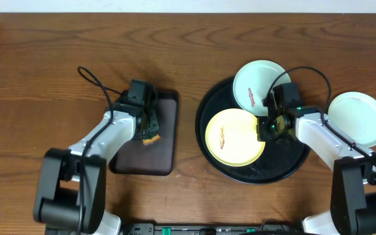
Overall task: Clean dirty plates on tray and stack at the side
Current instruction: 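Grasp the sponge again with the left gripper and lift it, then scrub the yellow plate with the sponge in the left gripper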
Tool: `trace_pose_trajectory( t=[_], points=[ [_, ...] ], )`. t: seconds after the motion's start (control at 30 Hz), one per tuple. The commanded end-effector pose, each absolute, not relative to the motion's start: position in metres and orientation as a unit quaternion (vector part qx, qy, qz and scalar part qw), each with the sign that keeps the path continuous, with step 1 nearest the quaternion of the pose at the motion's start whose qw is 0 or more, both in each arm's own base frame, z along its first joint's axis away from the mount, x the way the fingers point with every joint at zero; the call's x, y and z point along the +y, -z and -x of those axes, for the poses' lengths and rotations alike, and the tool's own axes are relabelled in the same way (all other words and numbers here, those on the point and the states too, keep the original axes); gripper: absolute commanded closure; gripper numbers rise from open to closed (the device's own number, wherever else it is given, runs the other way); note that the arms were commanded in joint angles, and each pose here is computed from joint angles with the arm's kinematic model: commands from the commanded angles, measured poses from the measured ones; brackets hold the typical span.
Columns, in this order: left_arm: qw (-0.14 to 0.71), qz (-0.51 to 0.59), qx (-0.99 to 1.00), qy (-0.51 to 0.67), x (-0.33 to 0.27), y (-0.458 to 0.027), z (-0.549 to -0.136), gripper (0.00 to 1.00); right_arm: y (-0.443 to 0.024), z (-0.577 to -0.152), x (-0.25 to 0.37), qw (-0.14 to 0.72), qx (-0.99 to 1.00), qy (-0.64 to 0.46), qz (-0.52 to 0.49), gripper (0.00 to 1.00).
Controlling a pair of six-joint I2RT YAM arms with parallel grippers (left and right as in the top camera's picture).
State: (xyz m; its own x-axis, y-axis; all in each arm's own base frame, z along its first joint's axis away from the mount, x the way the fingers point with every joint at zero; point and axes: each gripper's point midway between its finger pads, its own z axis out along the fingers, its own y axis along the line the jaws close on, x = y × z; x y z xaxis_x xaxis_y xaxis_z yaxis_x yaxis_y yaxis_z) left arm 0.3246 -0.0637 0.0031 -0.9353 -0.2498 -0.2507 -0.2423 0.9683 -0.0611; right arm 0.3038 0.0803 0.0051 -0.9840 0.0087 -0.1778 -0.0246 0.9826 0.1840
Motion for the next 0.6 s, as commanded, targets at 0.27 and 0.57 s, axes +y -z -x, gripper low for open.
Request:
trace_pose_trajectory(
  t=[0.27,0.57],
  points=[
    [0.105,0.113,0.988,0.021,-0.068,-0.029,-0.320,0.93,-0.002,-0.306,0.076,0.092,0.993,-0.074,-0.007,0.99],
    [0.155,0.055,0.967,0.195,-0.150,-0.135,-0.342,0.92,-0.003,-0.306,0.077,0.093,0.993,-0.078,-0.004,0.99]
  ],
)
